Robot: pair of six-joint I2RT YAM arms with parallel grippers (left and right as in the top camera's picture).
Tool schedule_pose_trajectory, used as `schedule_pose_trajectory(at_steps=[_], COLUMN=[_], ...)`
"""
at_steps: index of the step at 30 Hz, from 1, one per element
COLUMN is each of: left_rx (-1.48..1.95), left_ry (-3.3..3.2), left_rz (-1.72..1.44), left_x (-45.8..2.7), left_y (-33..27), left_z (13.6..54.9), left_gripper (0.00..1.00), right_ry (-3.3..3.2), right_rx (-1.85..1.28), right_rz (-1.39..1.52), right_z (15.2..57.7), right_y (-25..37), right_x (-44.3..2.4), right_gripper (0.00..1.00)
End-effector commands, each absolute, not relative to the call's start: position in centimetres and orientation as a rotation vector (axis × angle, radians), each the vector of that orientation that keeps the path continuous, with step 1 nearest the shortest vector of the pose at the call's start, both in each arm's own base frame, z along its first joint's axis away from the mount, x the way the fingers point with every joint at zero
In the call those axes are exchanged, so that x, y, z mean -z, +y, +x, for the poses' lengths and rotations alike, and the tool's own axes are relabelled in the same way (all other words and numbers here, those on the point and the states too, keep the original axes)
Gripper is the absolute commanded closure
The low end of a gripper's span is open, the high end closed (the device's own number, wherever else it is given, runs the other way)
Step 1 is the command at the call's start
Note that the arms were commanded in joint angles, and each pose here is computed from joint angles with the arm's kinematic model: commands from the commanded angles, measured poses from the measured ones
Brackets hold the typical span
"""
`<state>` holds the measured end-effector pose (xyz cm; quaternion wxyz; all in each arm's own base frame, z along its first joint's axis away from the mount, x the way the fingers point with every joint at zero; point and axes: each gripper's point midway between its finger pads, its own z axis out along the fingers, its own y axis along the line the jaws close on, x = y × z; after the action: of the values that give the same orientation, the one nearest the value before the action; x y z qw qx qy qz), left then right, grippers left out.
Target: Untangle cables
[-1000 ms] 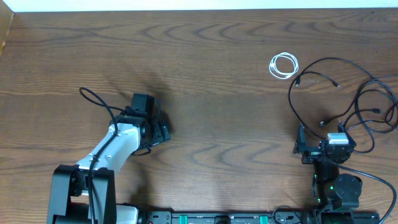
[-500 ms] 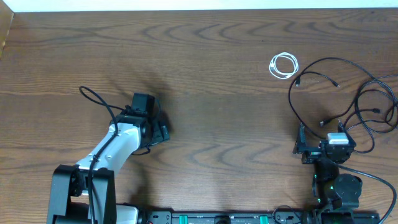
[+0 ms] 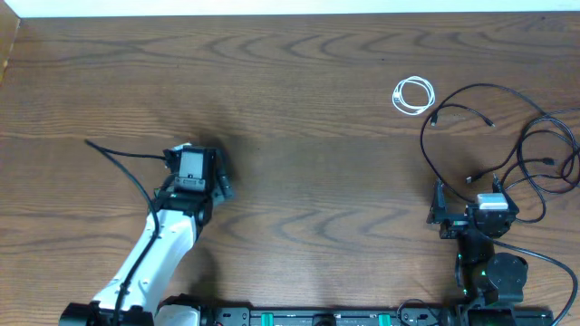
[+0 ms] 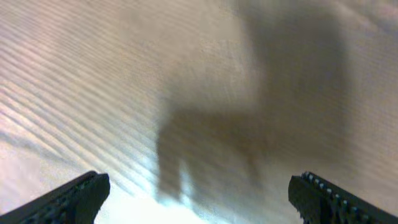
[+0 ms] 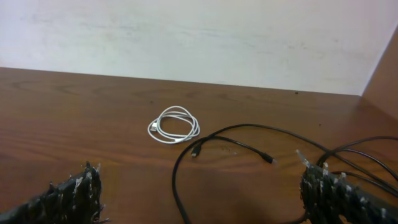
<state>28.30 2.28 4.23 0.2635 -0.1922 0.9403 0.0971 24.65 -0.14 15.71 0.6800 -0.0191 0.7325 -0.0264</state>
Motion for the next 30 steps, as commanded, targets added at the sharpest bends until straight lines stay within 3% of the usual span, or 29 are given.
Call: schedule_pose_trajectory(at_steps=[1, 30], left_rx=[-0.375, -0.172], left_ry=[2.500, 2.342], left_rz=[-0.562, -0.645], left_x=[-3.2, 2.5], left_y=[4.7, 4.8], left_z=[27.3, 24.1], left_gripper=[0.02, 0.02], right_ry=[1.645, 1.644], right_rx=[0.087, 0.087], right_rz=[-0.036, -0.036], right_z=[24.6, 24.6], right_y=[-0.6, -0.6], right_x=[-15.7, -15.7], right_gripper=[0.01, 0.01])
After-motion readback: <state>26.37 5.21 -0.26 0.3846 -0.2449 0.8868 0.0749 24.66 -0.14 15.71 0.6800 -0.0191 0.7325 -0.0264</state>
